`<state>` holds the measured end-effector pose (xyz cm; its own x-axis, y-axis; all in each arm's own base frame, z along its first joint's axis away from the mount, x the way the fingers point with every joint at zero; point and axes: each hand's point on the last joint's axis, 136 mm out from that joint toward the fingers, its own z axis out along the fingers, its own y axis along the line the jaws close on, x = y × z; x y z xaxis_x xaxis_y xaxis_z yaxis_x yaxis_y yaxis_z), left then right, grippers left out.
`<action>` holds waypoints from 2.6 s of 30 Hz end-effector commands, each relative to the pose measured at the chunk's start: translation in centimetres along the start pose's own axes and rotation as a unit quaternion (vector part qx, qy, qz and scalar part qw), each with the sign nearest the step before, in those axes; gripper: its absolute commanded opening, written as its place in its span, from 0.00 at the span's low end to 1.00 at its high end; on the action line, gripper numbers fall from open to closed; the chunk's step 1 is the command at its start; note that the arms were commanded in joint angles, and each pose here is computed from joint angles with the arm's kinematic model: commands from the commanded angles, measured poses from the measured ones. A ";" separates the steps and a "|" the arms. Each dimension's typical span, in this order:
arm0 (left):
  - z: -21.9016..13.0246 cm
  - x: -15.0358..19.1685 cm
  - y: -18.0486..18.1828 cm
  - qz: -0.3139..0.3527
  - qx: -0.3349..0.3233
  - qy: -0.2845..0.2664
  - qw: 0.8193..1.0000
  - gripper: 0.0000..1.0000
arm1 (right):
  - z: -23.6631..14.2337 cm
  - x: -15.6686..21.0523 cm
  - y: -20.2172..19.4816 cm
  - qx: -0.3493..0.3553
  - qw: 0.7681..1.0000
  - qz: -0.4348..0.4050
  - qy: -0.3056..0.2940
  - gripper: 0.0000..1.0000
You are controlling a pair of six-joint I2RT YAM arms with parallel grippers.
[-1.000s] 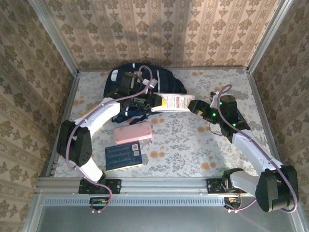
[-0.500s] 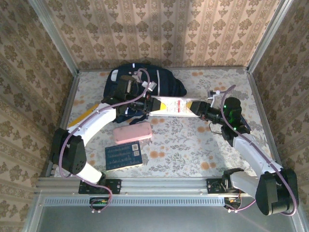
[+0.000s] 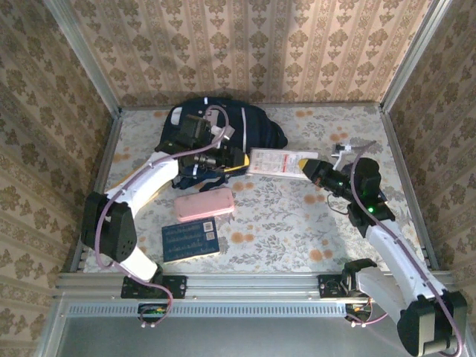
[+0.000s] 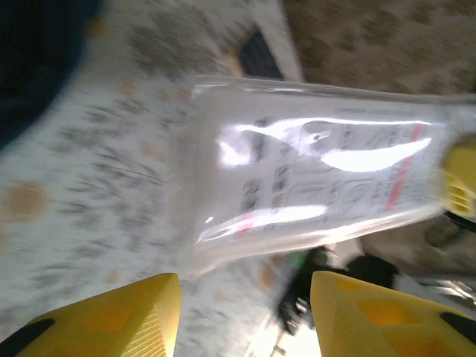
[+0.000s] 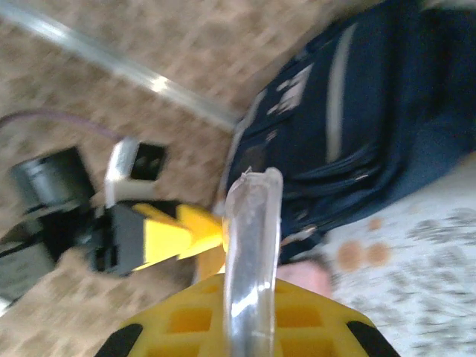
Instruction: Pack books, pencil case, and school supplies into a backpack
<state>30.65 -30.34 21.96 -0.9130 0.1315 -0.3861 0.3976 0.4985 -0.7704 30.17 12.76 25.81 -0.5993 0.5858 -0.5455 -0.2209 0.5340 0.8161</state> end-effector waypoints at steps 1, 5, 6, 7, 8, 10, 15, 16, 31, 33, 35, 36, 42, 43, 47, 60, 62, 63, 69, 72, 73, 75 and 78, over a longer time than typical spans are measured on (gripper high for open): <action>-0.5 -2.4 4.6 0.017 -0.148 -0.025 0.988 0.52 | -2.1 -1.3 -4.3 0.122 0.990 -0.013 -0.070 0.00; 1.0 -6.6 6.5 0.005 -0.169 -0.044 0.985 0.52 | -3.5 -1.8 -4.6 0.145 0.984 -0.028 -0.097 0.00; 1.4 -7.7 7.2 0.001 -0.173 -0.048 0.984 0.52 | -3.7 -1.8 -4.6 0.147 0.984 -0.032 -0.098 0.00; 2.0 -8.7 7.9 -0.001 -0.177 -0.049 0.983 0.53 | -3.8 -1.8 -4.4 0.145 0.984 -0.034 -0.100 0.00; 3.0 -9.7 8.8 -0.004 -0.181 -0.046 0.982 0.53 | -3.8 -1.8 -4.3 0.142 0.984 -0.035 -0.099 0.00; 3.1 -12.1 12.0 -0.026 -0.191 -0.055 0.980 0.52 | -3.7 -1.6 -4.3 0.137 0.985 -0.033 -0.097 0.00; 5.2 -16.0 15.2 -0.056 -0.150 -0.072 0.984 0.51 | -3.5 -1.1 -4.6 0.139 0.986 -0.033 -0.085 0.00; 5.5 -16.7 15.4 -0.056 -0.135 -0.077 0.986 0.51 | -3.5 -1.0 -4.7 0.141 0.986 -0.032 -0.082 0.00; 8.5 -17.8 13.8 -0.051 -0.021 -0.075 0.996 0.45 | -2.1 -0.3 -6.2 0.144 0.987 -0.011 -0.068 0.00; 9.3 -17.3 14.3 -0.061 -0.019 -0.067 0.996 0.45 | -2.1 -0.4 -6.1 0.144 0.987 -0.012 -0.068 0.00; 9.9 -17.0 14.5 -0.066 -0.014 -0.062 0.996 0.44 | -2.1 -0.4 -6.1 0.145 0.987 -0.014 -0.068 0.00; 10.2 -16.9 14.5 -0.067 -0.011 -0.060 0.996 0.44 | -2.1 -0.4 -6.1 0.145 0.987 -0.016 -0.067 0.00; 12.2 -16.7 13.3 -0.056 0.001 -0.047 0.997 0.38 | -1.9 0.0 -6.6 0.150 0.987 -0.011 -0.058 0.00; 12.5 -16.5 13.5 -0.057 -0.008 -0.042 0.997 0.38 | -1.9 0.0 -6.5 0.149 0.987 -0.011 -0.059 0.00; 13.1 -15.8 15.1 -0.062 -0.069 -0.027 0.995 0.23 | -2.0 -0.2 -6.2 0.147 0.987 -0.013 -0.060 0.00; 10.6 -16.7 4.0 0.076 -0.064 -0.029 0.995 0.00 | -7.2 -3.4 -5.8 0.244 0.957 -0.057 -0.144 0.00; 9.1 -16.7 1.0 0.100 -0.033 -0.028 0.994 0.00 | -8.2 -4.2 -5.1 0.246 0.953 -0.065 -0.164 0.00; 8.1 -16.7 -0.6 0.112 -0.018 -0.031 0.993 0.00 | -8.7 -4.6 -4.3 0.240 0.952 -0.071 -0.175 0.00; 1.6 -16.5 -8.3 0.176 0.063 -0.049 0.981 0.00 | -12.2 -7.0 -0.6 0.223 0.940 -0.099 -0.240 0.00; -1.6 -16.4 -11.2 0.199 0.096 -0.064 0.973 0.00 | -12.9 -7.6 0.7 0.215 0.939 -0.100 -0.250 0.00; -2.4 -16.4 -11.7 0.202 0.105 -0.069 0.971 0.00 | -12.9 -7.6 1.0 0.210 0.940 -0.099 -0.251 0.00; -4.4 -16.8 -12.5 0.204 0.125 -0.081 0.967 0.00 | -12.7 -7.7 1.7 0.193 0.944 -0.096 -0.250 0.00; -6.2 -17.4 -13.2 0.202 0.161 -0.087 0.962 0.00 | -11.0 -7.1 2.7 0.144 0.959 -0.088 -0.229 0.00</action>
<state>42.90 -34.38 35.16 -0.7728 0.1295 -0.6213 0.6214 0.3537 -0.6991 25.09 1.85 32.78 -0.1461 0.6242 -0.7675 0.0620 0.7800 0.6226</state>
